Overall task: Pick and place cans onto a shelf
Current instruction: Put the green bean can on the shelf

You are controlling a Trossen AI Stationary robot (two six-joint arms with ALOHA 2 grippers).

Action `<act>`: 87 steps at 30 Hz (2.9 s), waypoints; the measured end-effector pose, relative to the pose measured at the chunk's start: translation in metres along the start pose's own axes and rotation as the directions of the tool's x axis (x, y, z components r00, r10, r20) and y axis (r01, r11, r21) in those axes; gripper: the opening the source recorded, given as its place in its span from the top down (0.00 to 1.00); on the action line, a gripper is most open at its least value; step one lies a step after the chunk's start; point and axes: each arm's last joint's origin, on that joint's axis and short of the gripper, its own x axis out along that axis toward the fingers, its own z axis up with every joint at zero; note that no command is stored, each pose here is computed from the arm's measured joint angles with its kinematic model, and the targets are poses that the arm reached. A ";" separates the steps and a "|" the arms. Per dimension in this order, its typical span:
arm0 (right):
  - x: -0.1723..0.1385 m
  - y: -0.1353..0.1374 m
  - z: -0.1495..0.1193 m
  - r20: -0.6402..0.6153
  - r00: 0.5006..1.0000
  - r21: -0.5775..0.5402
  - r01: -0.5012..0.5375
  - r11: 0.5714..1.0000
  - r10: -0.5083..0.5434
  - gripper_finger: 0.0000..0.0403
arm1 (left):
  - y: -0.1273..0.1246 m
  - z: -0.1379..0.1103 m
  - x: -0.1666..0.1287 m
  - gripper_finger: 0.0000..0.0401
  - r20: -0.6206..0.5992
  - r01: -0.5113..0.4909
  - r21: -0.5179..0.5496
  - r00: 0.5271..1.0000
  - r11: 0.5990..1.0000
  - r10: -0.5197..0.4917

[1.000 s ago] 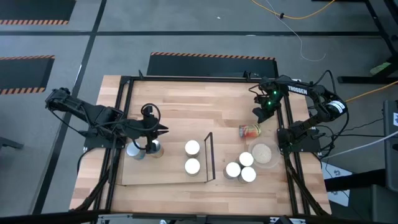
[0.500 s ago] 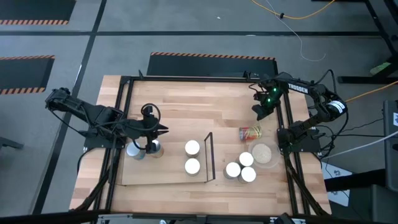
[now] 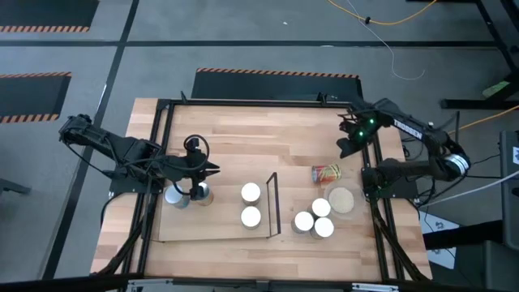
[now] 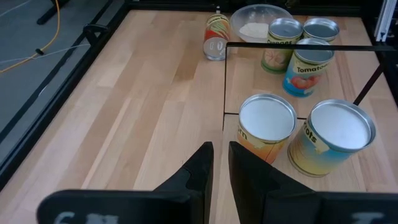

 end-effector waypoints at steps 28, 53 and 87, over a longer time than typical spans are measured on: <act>0.047 -0.024 -0.035 0.098 0.984 0.134 -0.159 0.978 0.147 0.73 | 0.000 0.000 0.000 0.89 0.000 0.000 0.000 1.000 1.000 0.000; 0.052 -0.027 -0.025 0.105 0.980 0.169 -0.186 0.968 0.170 0.73 | 0.000 0.000 0.000 0.89 0.000 0.000 0.000 1.000 1.000 0.000; 0.060 -0.032 -0.016 0.078 0.981 0.192 -0.189 0.963 0.177 0.93 | 0.000 0.000 0.000 0.89 0.000 0.000 0.001 1.000 1.000 0.000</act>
